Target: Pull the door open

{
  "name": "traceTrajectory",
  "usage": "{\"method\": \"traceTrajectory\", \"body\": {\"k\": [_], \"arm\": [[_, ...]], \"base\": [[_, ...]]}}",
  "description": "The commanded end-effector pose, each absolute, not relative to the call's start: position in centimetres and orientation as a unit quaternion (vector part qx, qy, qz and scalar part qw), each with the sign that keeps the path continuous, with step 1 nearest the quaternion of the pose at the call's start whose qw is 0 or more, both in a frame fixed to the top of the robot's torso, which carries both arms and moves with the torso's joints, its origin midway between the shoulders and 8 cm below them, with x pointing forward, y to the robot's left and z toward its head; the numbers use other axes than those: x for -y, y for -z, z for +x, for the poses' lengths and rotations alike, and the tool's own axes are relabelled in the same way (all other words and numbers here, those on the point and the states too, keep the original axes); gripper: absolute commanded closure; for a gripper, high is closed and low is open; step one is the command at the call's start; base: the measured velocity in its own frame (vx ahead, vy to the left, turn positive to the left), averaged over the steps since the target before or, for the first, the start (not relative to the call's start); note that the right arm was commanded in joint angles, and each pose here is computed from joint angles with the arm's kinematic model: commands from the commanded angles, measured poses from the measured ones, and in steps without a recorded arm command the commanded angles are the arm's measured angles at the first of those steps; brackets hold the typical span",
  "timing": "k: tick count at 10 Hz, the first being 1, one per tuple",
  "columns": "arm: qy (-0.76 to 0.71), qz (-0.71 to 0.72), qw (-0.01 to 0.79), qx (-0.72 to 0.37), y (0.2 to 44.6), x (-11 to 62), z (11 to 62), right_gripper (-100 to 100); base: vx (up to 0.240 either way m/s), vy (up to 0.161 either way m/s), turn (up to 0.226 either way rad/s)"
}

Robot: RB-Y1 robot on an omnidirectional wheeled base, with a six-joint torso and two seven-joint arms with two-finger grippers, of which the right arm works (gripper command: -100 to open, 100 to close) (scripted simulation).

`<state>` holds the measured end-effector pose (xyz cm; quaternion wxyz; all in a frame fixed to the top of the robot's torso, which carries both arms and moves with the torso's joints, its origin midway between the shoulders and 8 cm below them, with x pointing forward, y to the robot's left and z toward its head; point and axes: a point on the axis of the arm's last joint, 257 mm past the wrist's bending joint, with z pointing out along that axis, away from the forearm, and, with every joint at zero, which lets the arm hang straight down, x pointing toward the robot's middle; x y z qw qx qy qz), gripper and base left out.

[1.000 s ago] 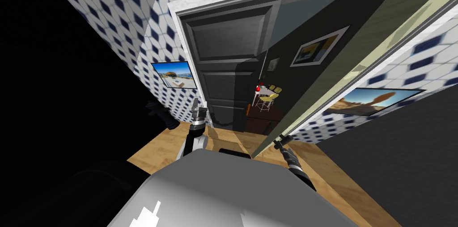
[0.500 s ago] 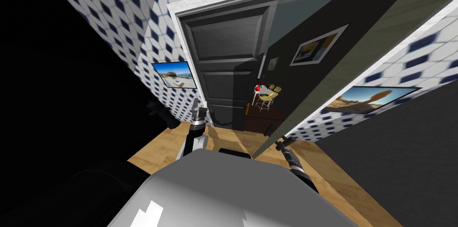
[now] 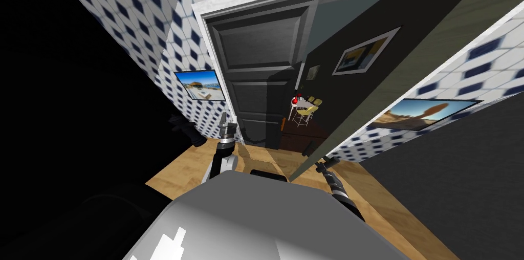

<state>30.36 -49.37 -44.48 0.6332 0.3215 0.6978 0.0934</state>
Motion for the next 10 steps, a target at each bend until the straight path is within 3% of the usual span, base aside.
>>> {"method": "traceTrajectory", "body": {"k": [1,10], "arm": [[-0.101,0.339,0.643,-0.679,43.13,51.08,30.90,100],[-0.124,0.364,0.639,-0.666,43.08,51.15,30.89,100]], "base": [[-0.046,-0.013,0.016],[-0.014,-0.007,0.004]]}}
